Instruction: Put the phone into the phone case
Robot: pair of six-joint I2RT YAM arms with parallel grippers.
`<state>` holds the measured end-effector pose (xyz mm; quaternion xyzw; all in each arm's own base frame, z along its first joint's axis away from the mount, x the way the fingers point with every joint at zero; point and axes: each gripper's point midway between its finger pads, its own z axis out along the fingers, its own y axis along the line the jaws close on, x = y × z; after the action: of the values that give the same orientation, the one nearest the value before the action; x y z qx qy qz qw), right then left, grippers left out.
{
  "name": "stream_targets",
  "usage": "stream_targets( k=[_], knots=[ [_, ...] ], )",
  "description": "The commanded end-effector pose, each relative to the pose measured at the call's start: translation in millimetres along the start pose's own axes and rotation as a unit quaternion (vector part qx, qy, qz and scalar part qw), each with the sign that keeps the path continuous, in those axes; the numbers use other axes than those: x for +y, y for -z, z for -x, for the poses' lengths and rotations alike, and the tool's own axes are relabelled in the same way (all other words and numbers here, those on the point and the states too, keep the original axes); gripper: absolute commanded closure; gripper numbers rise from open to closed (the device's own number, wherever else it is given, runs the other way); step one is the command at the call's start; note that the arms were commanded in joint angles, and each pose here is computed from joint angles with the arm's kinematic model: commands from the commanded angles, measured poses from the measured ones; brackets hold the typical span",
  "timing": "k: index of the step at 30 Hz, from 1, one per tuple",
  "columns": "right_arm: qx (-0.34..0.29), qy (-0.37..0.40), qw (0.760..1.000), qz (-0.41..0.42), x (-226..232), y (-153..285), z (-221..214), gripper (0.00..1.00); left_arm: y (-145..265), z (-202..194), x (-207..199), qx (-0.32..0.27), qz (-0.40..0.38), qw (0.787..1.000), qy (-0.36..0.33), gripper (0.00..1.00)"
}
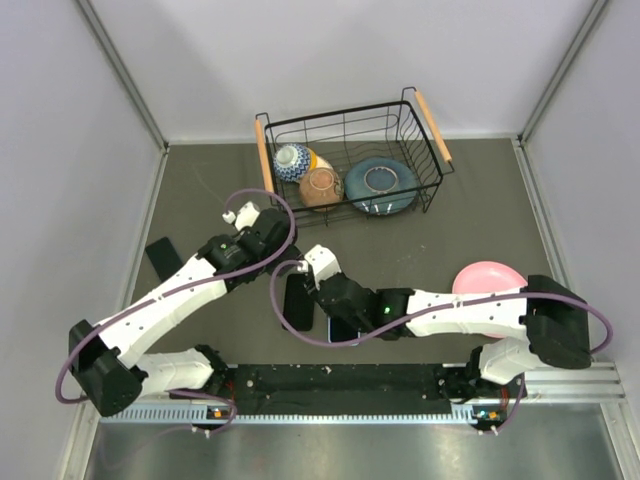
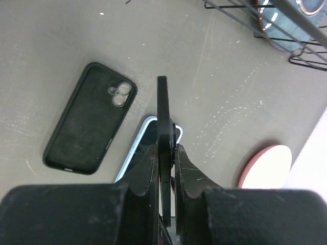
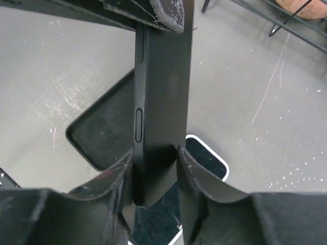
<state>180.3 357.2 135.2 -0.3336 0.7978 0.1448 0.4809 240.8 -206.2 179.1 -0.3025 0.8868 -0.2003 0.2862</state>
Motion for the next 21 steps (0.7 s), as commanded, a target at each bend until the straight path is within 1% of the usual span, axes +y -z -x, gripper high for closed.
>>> stream_targets(
  k=[1,2,4,5,6,7,8,10,11,12,14,15,17,18,19,21],
  knots=[
    [-0.053,-0.028,0.998,-0.028,-3.0,4.1,36.2,0.77,21.9,12.7,-21.8,-0.011,-0.051,0.998,0.039,1.00],
    [-0.059,-0.033,0.997,-0.027,-3.3,5.4,38.8,0.88,22.5,12.6,-21.8,-0.011,-0.052,0.998,0.038,1.00],
    [-0.055,-0.030,0.998,-0.022,-3.5,7.1,33.8,0.97,23.3,12.3,-21.4,-0.010,-0.055,0.998,0.031,1.00],
    [-0.070,-0.038,0.997,-0.012,0.3,7.6,41.1,1.00,23.0,12.0,-22.2,-0.010,-0.060,0.998,0.025,1.00],
    [-0.077,-0.043,0.996,-0.008,0.2,9.9,43.9,1.00,25.0,13.2,-28.8,-0.012,-0.078,0.997,0.022,1.00],
    [-0.077,-0.044,0.996,-0.007,-0.3,10.3,41.1,1.00,23.1,11.4,-27.3,-0.012,-0.085,0.996,0.003,0.95],
    [-0.078,-0.053,0.996,-0.006,-0.2,11.0,41.1,1.00,24.5,9.4,-30.6,-0.006,-0.098,0.995,-0.003,0.76],
    [-0.083,-0.065,0.994,-0.006,-1.8,14.2,41.8,1.00,25.8,8.2,-34.4,-0.005,-0.124,0.992,-0.021,0.49],
    [-0.083,-0.076,0.994,-0.004,-0.7,14.9,41.3,1.00,28.8,6.6,-35.2,-0.001,-0.135,0.990,-0.029,0.28],
    [-0.081,-0.082,0.993,-0.004,-0.8,15.3,40.6,1.00,30.0,6.7,-35.4,-0.002,-0.141,0.989,-0.036,0.23],
    [-0.074,-0.099,0.992,0.007,2.7,16.8,37.7,1.00,34.0,9.0,-34.3,-0.011,-0.156,0.986,-0.063,0.18],
    [-0.065,-0.102,0.993,0.010,3.8,17.3,33.6,1.00,35.5,12.0,-32.2,-0.020,-0.159,0.983,-0.085,0.17],
    [-0.055,-0.127,0.990,0.022,9.2,18.9,30.1,1.00,40.3,20.0,-28.0,-0.040,-0.162,0.980,-0.106,0.17],
    [-0.044,-0.133,0.990,0.022,9.5,20.2,25.5,1.00,41.4,24.0,-24.5,-0.050,-0.161,0.977,-0.131,0.19],
    [-0.032,-0.138,0.990,0.022,8.7,22.8,20.2,1.00,40.2,25.8,-18.5,-0.055,-0.153,0.977,-0.140,0.19],
    [-0.017,-0.173,0.985,0.017,7.3,26.5,14.9,1.00,40.3,34.7,-2.7,-0.066,-0.133,0.977,-0.156,0.21]
  ],
)
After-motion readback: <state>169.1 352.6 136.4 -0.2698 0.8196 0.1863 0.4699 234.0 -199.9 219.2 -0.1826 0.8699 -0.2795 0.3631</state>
